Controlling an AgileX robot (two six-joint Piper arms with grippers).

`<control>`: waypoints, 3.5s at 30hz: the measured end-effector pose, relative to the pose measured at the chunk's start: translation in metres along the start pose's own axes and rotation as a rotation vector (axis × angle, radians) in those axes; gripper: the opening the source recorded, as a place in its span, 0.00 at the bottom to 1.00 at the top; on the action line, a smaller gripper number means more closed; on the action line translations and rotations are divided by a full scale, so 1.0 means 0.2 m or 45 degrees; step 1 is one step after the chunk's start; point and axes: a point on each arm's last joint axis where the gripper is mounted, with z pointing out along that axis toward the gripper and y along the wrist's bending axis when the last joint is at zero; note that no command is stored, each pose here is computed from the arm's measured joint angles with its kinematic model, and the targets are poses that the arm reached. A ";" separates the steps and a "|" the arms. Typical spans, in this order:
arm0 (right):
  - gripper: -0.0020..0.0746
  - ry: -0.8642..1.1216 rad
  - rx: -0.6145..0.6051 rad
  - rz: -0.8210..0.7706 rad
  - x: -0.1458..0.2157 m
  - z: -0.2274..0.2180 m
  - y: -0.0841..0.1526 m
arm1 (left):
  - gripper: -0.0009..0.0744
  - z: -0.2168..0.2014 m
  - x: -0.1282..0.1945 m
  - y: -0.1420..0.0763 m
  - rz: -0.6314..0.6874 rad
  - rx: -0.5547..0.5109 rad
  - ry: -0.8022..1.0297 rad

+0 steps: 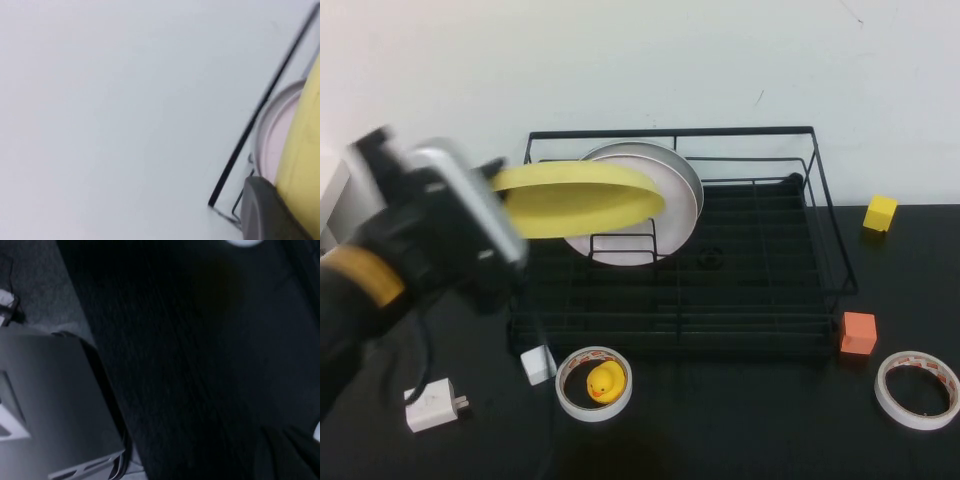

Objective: Place plate on rack
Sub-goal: Place the plate on the rack

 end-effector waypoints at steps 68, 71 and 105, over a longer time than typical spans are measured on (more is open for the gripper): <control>0.03 0.069 -0.056 0.155 0.11 0.09 0.06 | 0.07 0.70 0.17 -0.21 0.068 0.142 -0.025; 0.03 0.055 -0.075 0.162 0.11 0.09 0.06 | 0.07 0.70 0.18 -0.22 0.056 0.157 -0.008; 0.03 -0.044 -0.155 0.153 0.07 0.09 0.09 | 0.38 0.74 0.26 -0.30 -0.074 0.199 0.069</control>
